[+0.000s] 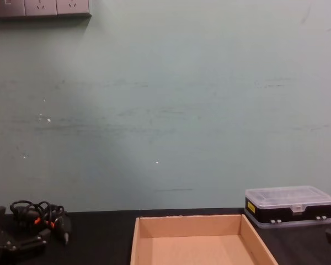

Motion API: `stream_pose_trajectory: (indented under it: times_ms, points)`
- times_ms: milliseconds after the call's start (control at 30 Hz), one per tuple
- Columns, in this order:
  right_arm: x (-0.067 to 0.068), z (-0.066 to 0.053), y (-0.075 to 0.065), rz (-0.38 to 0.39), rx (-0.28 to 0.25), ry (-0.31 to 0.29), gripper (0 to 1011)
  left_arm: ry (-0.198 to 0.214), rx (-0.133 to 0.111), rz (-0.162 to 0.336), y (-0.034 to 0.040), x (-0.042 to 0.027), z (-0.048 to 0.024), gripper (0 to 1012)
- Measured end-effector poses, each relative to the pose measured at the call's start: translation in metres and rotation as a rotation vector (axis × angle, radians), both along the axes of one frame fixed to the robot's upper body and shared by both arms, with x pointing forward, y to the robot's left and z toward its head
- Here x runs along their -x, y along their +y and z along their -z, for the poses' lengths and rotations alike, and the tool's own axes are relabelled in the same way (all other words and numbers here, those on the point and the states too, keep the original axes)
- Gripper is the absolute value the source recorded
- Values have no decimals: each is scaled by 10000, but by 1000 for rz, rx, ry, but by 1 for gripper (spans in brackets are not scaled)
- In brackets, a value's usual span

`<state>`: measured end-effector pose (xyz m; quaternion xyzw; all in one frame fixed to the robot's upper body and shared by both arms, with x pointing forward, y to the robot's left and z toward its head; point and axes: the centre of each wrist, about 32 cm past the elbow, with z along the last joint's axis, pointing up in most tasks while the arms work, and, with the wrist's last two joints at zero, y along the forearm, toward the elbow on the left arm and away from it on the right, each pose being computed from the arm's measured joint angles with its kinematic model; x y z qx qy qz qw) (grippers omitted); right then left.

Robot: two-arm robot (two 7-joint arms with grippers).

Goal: Use one hand to pick up the angle iron from the table and place it into the box.

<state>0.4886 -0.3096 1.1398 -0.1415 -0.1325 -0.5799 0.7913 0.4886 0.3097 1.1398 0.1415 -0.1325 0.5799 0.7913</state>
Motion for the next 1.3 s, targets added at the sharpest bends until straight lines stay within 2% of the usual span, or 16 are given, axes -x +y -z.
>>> stream_pose_trajectory:
  times_ms: [767, 900, 967, 1100, 1267, 1300]
  points:
    - [4, 1, -3, -1, -1, 1, 1003, 0, 0, 0, 0, 0, 0, 1000]
    - [24, -36, -17, -16, -7, -3, 1003, 0, 0, 0, 0, 0, 0, 1000]
    - [40, -60, -32, -25, -8, -4, 1003, 0, 0, 0, 0, 0, 0, 1000]
    - [90, -189, -93, -70, -3, 9, 1003, 0, 0, 0, 0, 0, 0, 1000]
    - [151, -357, -172, -132, 14, 29, 1003, 0, 0, 0, 0, 0, 0, 1000]
    - [176, -431, -206, -158, 20, 35, 1003, 0, 0, 0, 0, 0, 0, 1000]
